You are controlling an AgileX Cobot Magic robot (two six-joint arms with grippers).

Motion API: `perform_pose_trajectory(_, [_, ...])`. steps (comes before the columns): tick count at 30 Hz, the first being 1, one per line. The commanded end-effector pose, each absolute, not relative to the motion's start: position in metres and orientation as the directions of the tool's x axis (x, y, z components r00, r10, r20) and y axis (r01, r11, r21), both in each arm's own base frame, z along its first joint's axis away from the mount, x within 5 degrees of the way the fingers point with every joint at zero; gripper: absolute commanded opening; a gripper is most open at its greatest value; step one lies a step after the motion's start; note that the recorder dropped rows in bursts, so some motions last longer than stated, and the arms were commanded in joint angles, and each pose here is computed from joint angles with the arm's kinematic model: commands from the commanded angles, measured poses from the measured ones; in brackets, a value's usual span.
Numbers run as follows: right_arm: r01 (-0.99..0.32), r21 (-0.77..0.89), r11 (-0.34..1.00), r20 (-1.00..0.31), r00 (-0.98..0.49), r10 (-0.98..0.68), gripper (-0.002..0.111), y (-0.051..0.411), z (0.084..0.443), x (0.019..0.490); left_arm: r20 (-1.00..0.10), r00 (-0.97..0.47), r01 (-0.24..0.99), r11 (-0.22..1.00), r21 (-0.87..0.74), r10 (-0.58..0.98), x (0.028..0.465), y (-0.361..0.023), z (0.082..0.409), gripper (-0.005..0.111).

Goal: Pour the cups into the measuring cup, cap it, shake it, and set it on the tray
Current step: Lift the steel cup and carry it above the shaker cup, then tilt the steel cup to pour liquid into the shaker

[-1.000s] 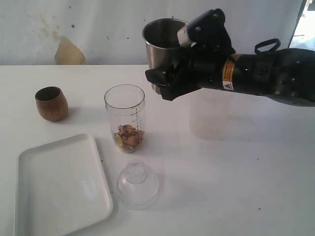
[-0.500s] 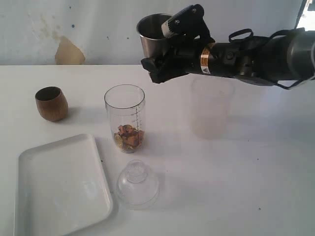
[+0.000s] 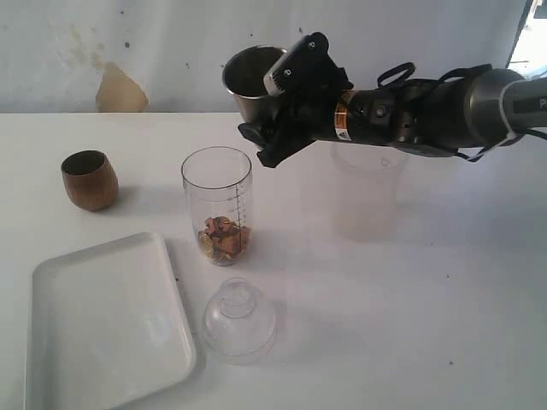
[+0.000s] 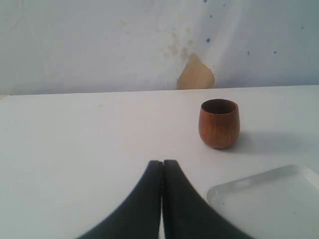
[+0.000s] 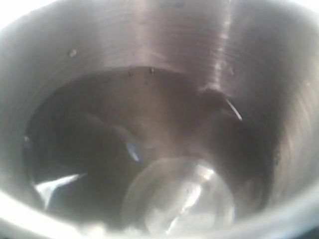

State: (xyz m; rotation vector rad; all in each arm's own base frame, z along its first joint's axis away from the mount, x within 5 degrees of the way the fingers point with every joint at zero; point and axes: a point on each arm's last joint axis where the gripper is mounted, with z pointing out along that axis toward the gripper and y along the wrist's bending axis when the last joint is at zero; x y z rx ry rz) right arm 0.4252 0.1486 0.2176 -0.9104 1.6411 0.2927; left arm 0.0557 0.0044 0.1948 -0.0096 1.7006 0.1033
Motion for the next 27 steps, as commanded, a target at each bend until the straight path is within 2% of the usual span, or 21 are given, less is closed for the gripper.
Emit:
perform_pose_trajectory(1, [-0.715, -0.304, 0.629, -0.93, 0.079, -0.36, 0.0, 0.1539, 0.2353, 0.4224, -0.99, -0.127, -0.069, 0.996, 0.063, 0.054, 0.0556, 0.0045, 0.1941, 0.001])
perform_pose_trajectory(13, [-0.681, -0.498, 0.537, -0.842, 0.231, -0.488, 0.0, 0.1538, 0.2352, 0.4225, -0.99, -0.127, -0.069, 0.996, 0.063, 0.054, 0.0556, 0.0045, 0.1941, 0.001])
perform_pose_trajectory(27, [-0.66, -0.565, 0.495, -0.798, 0.286, -0.53, 0.0, 0.1538, 0.2352, 0.4225, -0.99, -0.127, -0.069, 0.996, 0.063, 0.054, 0.0556, 0.0045, 0.1941, 0.001])
